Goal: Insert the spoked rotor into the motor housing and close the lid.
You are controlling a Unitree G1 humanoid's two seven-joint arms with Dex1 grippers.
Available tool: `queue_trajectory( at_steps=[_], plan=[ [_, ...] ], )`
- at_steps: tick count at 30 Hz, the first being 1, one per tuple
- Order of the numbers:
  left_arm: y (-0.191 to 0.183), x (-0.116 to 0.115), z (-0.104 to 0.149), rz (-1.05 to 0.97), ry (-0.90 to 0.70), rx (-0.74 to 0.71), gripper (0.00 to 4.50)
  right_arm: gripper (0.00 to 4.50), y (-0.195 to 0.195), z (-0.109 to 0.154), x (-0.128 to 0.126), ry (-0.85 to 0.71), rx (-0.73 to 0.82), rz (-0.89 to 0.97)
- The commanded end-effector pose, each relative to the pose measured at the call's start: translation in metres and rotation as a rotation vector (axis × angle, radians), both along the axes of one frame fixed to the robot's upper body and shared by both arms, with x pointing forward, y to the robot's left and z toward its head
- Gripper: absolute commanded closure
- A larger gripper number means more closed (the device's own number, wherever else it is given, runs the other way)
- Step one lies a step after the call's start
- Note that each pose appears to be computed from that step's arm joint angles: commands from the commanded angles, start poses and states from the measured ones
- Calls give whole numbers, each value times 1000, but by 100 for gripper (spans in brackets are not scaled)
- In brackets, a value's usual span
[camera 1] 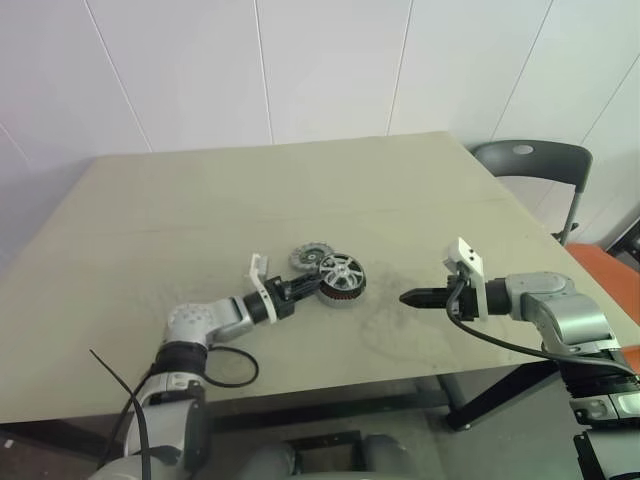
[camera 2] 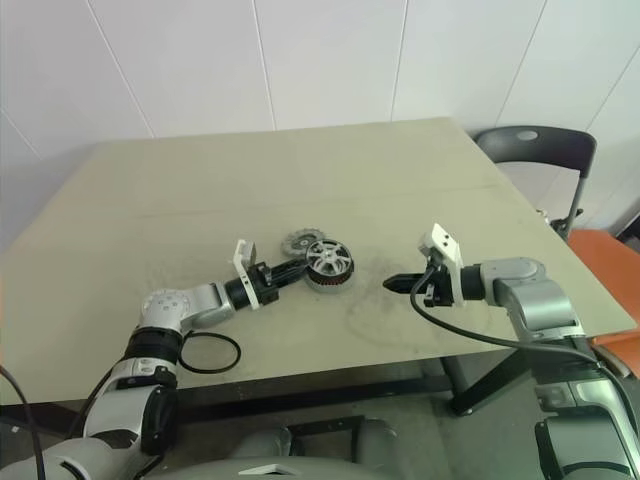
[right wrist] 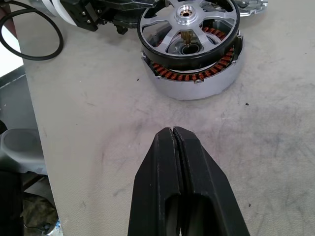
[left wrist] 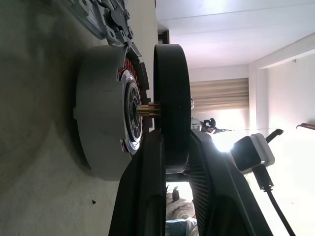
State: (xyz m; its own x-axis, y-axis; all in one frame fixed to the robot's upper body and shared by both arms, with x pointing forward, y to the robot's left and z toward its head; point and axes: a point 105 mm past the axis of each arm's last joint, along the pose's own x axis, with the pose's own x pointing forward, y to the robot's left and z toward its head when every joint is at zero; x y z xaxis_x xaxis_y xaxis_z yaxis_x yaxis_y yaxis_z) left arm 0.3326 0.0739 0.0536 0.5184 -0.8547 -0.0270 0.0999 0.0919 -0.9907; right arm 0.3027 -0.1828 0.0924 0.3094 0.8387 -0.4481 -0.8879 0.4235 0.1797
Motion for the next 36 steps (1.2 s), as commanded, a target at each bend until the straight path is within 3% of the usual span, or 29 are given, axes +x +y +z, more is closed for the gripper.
queue_trajectory(
  at_steps=[1, 12, 36],
  plan=[
    [4, 5, 5, 12, -22, -1, 412, 450, 2, 13, 2, -51, 7, 12],
    [-10, -2, 0, -46, 3, -13, 412, 450, 1, 9, 3, -52, 5, -5],
    [-14, -3, -34, -20, 78, 28, 412, 450, 5, 9, 7, -76, -1, -15]
  ],
)
